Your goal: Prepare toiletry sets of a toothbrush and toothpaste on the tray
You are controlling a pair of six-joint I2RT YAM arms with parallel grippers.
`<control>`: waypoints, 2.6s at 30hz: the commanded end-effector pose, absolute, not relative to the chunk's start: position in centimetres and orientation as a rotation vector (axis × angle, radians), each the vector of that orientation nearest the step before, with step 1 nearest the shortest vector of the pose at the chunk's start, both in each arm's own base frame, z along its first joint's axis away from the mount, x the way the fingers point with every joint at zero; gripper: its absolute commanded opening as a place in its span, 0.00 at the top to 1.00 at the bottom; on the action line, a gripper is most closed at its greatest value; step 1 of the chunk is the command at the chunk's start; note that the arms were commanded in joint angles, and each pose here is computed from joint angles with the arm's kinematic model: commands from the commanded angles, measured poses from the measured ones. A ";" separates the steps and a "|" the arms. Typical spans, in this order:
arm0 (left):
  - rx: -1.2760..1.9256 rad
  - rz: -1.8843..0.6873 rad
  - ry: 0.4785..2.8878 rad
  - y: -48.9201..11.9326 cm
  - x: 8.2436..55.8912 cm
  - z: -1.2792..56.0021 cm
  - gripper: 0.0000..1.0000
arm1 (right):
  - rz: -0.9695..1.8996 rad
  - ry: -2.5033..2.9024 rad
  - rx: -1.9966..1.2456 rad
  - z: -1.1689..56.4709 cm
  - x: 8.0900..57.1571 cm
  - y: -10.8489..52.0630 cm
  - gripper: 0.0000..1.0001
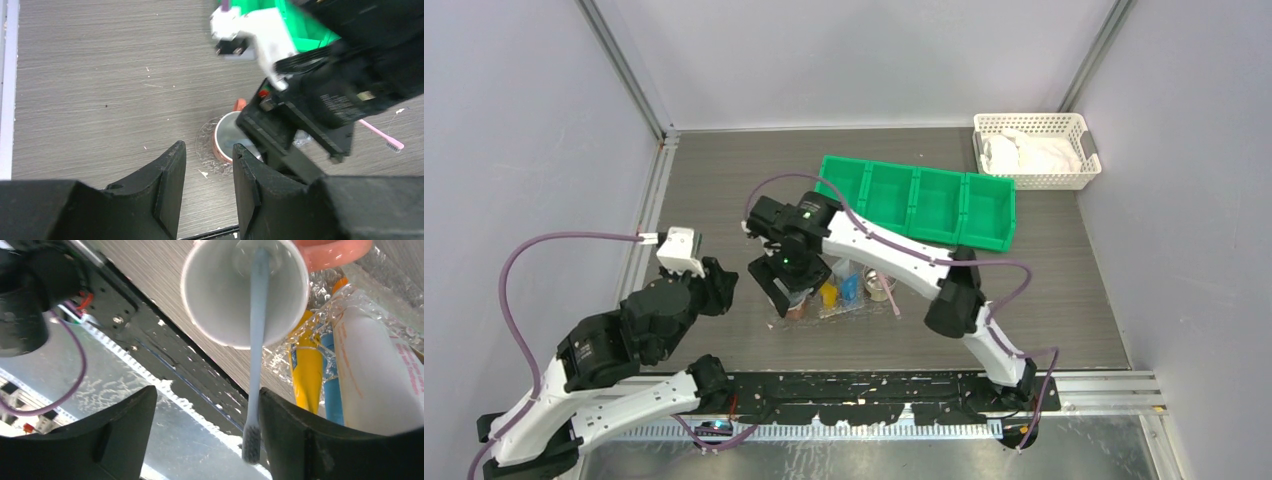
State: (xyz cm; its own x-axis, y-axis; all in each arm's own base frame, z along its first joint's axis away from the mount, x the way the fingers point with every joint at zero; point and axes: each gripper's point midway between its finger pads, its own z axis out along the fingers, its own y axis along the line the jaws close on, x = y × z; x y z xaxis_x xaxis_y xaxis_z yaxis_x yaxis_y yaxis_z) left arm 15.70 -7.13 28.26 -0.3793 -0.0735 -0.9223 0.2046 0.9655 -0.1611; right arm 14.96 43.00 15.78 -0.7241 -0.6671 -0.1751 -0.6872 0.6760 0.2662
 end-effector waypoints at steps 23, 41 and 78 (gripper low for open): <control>0.060 -0.141 2.002 -10.5 23.3 29.8 0.03 | 0.269 2.430 0.201 15.4 45.1 19.2 0.11; -0.255 -0.212 2.164 -6.3 24.4 20.3 0.00 | 0.207 2.607 0.091 7.6 46.1 20.4 0.69; -0.738 -0.527 2.121 -6.9 18.4 16.3 0.00 | 0.296 2.151 0.080 26.5 36.5 17.7 0.00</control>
